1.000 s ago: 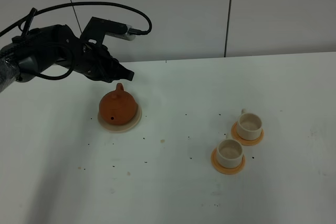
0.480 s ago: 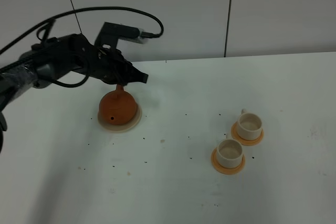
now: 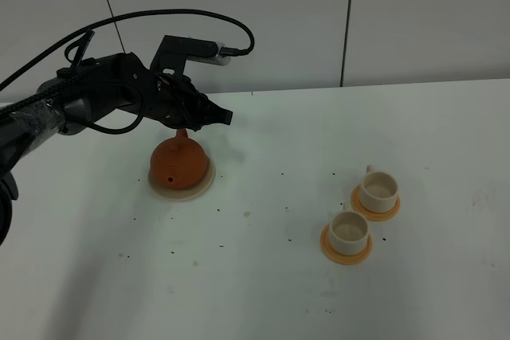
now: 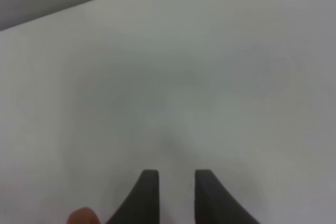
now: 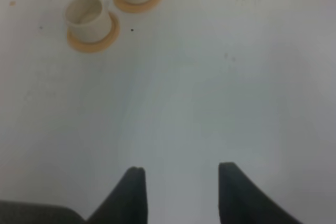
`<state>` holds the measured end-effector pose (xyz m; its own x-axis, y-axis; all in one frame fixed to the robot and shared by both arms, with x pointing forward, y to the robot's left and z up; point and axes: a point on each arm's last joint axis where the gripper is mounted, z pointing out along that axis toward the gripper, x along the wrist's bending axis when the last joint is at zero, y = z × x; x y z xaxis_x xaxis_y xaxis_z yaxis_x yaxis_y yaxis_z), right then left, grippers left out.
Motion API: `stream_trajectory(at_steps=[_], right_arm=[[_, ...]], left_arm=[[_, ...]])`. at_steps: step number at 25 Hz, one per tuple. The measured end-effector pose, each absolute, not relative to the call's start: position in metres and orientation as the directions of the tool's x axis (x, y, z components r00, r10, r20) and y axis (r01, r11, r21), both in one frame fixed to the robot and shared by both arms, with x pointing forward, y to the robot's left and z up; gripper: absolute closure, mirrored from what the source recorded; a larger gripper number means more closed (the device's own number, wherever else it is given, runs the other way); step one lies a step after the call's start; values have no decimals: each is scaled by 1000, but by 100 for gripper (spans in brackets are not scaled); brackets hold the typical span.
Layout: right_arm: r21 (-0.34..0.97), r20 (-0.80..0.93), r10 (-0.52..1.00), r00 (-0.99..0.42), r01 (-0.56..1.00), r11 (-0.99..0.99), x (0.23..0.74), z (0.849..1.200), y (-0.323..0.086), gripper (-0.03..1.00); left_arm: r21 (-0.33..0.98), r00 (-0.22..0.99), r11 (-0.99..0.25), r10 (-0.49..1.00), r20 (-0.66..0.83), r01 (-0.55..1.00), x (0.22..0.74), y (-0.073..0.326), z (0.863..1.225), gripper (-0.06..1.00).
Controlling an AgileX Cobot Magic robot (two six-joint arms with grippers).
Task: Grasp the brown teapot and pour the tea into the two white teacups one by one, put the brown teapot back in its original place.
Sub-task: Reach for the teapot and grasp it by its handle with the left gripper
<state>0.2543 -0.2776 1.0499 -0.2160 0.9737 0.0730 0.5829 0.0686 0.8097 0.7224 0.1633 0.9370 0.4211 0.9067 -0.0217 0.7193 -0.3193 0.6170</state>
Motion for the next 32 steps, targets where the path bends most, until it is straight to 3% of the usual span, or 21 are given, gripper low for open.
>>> stream_trajectory(at_steps=[20, 32], right_arm=[[810, 75, 973, -217, 583, 67, 254, 1050, -277, 65], [810, 75, 973, -217, 583, 67, 254, 1050, -277, 65]], left_arm=[[615, 381, -288, 924, -22, 734, 728, 185, 936, 71], [603, 370, -279, 928, -30, 747, 732, 185, 915, 71]])
